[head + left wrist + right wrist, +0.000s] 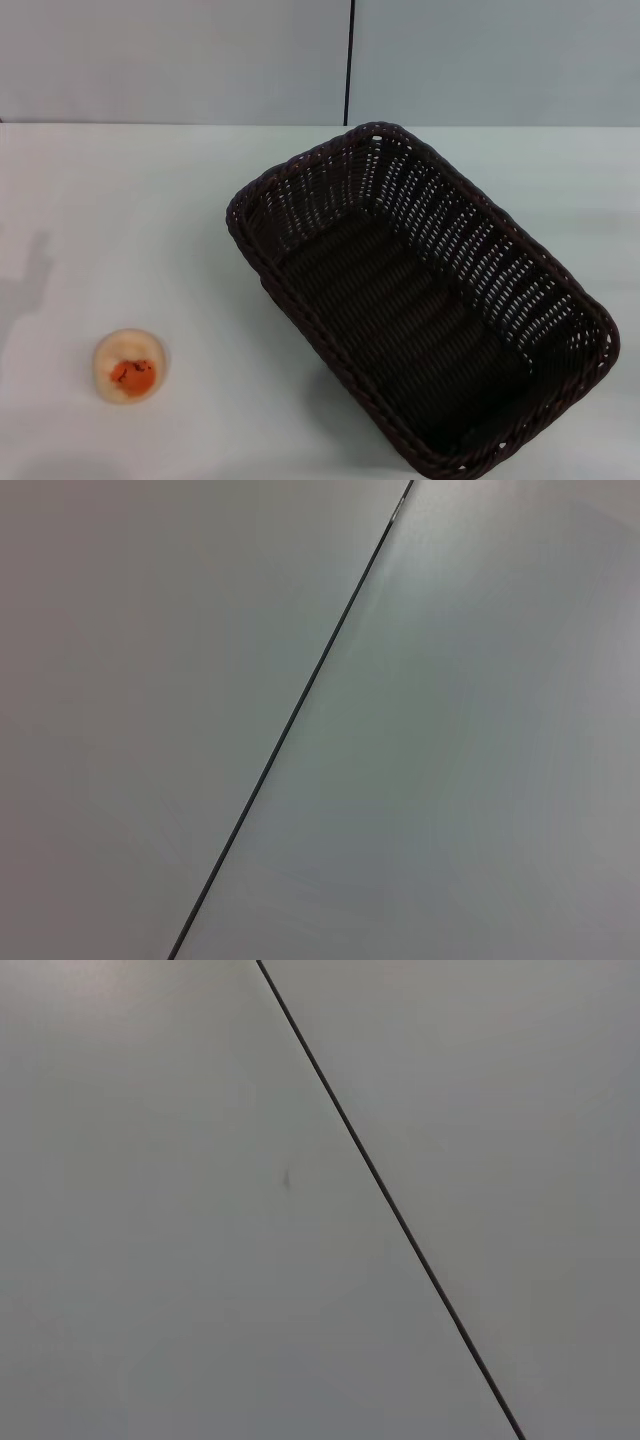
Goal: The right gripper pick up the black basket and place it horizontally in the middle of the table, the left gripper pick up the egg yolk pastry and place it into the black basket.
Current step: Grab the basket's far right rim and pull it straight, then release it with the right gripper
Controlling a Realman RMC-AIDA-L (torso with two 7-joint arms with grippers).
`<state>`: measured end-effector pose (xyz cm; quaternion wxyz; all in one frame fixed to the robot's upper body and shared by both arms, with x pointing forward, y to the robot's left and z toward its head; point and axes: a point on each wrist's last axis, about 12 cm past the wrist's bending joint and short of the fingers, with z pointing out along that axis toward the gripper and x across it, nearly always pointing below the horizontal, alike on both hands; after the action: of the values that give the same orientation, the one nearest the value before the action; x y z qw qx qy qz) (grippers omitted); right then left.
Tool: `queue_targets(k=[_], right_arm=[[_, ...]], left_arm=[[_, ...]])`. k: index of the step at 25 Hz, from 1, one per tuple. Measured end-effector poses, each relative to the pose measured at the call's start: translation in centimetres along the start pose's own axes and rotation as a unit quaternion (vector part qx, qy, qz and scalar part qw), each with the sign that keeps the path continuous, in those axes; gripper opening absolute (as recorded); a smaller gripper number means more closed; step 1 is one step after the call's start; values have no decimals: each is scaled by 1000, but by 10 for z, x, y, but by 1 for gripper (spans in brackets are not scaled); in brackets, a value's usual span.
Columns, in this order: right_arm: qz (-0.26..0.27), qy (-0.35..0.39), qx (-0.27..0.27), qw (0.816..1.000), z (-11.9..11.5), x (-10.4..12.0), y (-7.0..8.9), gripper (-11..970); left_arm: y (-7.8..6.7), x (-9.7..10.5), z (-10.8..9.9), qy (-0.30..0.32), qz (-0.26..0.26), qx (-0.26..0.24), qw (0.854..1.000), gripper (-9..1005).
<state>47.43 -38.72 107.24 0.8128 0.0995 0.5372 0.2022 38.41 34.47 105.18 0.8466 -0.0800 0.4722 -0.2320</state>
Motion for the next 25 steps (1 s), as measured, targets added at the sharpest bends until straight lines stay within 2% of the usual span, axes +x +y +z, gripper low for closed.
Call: queue_targets(k=[1,10,15,17,18,21,22,23,25], right_arm=[[0,0,0,1000,0,0,0,408],[5,8,-8,1000,1,0,0,438],[28,41,-51,997,9,-5,0,454],[37,69,-85,993,16,-11,1,461],[53,107,-122,985,25,-20,2,464],[65,145,-153,975,34,-31,3,474],[70,165,-167,970,40,-37,3,477],[69,208,-197,956,50,-52,5,480],[65,227,-209,949,56,-59,7,487]], left_arm=[[0,0,0,0,0,0,1000,655],[0,0,1,0,0,1,1000,651],[0,0,1,0,0,1,1000,651],[0,0,1,0,-1,1,1000,651],[0,1,2,-1,-1,2,1000,651],[0,1,2,0,-1,2,1000,651],[0,1,2,0,-2,2,1000,651],[0,1,2,0,-2,2,1000,651],[0,1,2,0,-2,2,1000,651]])
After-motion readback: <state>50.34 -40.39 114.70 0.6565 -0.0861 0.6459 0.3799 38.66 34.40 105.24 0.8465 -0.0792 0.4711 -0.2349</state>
